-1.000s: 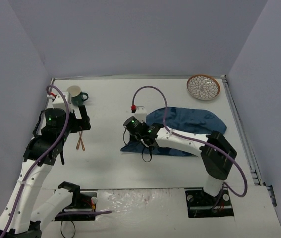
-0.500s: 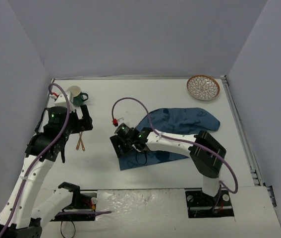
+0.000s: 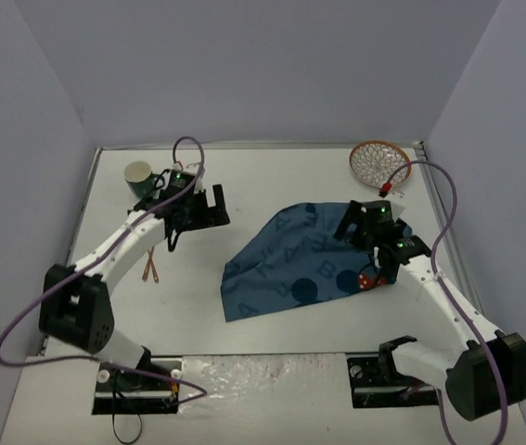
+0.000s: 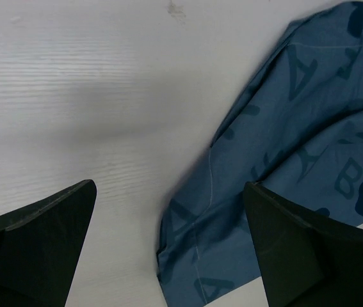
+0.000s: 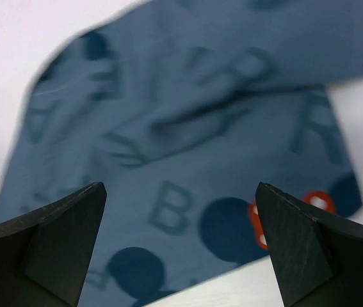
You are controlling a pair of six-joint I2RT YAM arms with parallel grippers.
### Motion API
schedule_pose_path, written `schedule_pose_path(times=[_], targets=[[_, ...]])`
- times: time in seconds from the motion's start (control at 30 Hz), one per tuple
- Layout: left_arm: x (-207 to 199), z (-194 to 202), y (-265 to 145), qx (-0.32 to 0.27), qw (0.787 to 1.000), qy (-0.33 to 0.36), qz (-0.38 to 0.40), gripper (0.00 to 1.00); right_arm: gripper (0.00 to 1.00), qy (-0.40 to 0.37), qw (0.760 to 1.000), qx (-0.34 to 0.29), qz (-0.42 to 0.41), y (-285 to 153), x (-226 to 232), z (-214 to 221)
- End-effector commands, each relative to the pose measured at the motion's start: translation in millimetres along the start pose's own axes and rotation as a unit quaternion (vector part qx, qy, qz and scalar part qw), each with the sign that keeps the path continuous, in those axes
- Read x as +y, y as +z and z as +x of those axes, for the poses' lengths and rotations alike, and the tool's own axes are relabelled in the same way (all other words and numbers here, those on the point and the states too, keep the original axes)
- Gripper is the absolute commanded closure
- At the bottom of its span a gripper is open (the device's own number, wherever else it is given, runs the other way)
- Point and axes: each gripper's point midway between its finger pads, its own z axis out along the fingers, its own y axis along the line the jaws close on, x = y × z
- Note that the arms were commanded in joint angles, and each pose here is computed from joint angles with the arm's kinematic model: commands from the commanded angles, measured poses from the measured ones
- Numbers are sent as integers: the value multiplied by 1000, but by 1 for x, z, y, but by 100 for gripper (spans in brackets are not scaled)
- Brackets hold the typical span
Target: Set the dinner table for one person
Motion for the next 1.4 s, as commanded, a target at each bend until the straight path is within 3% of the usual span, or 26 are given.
schedule_pose_path(times=[0.0, 0.3, 0.67, 0.73, 0.9, 0.97, 1.03, 1.1, 1.23, 1.3, 1.37], targets=[[-62, -29, 23, -25, 996, 8, 81, 3, 0, 81, 995, 43, 50, 11, -50, 24], [-108, -1, 71, 21, 993, 52, 105, 3, 0, 175, 972, 44, 154, 18, -128, 43], [-108, 47, 113, 76, 992, 84, 62, 4, 2, 187, 969, 76, 141, 43, -129, 65], [-103, 49, 118, 75, 992, 90, 47, 11, 3, 187, 969, 77, 144, 45, -130, 68], [-90, 58, 127, 81, 992, 91, 23, 42, 10, 194, 967, 93, 135, 51, -128, 78], [-86, 57, 128, 76, 993, 93, 12, 66, 20, 198, 967, 100, 125, 54, -125, 84], [-82, 56, 126, 71, 993, 93, 4, 84, 31, 200, 966, 104, 126, 57, -126, 88], [-76, 50, 123, 62, 993, 96, -9, 100, 50, 200, 966, 106, 128, 58, -126, 89], [-60, 29, 111, 38, 994, 94, -31, 100, 92, 186, 970, 93, 127, 60, -126, 76], [-51, 12, 101, 18, 994, 94, -48, 100, 100, 182, 974, 72, 115, 58, -121, 60], [-33, -4, 91, 7, 992, 100, -75, 100, 100, 178, 977, 52, 106, 53, -116, 43]])
